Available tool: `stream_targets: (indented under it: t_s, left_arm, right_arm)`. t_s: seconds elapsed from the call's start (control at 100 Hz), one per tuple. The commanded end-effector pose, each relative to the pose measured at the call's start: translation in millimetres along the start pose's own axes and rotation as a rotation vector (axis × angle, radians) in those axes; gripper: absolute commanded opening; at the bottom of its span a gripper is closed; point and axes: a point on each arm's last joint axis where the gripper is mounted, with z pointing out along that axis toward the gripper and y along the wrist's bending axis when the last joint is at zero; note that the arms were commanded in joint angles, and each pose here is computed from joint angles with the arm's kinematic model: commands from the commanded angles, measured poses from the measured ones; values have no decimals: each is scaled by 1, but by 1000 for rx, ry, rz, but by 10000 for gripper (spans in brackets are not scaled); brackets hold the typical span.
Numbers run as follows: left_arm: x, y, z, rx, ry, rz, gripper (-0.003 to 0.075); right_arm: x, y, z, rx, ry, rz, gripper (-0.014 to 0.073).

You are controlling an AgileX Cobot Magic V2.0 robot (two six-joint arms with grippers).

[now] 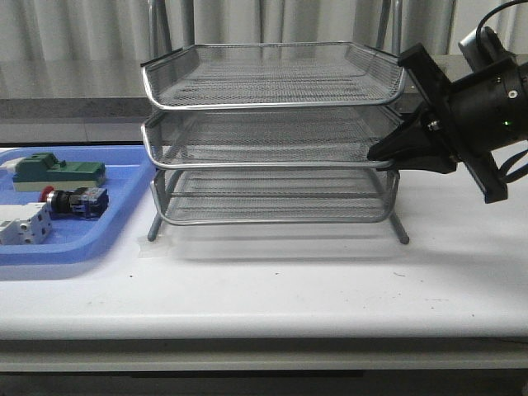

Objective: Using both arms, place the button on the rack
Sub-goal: 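Pull the middle mesh tray toward the robot with the right gripper, release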

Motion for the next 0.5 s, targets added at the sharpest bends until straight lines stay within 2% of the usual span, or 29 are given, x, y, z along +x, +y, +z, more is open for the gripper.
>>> stream_targets:
  t_s: [0.0, 0.21, 0.49]
  left_arm:
    - [10, 0, 1, 5, -19, -11, -20]
    - [10, 0, 1, 5, -19, -11, -20]
    - [10, 0, 1, 5, -19, -11, -20]
  right_arm:
    - [2, 14, -8, -67, 13, -9, -59]
    - [25, -2, -10, -9, 75, -6, -59]
    - [65, -14, -32, 54, 99, -28, -59]
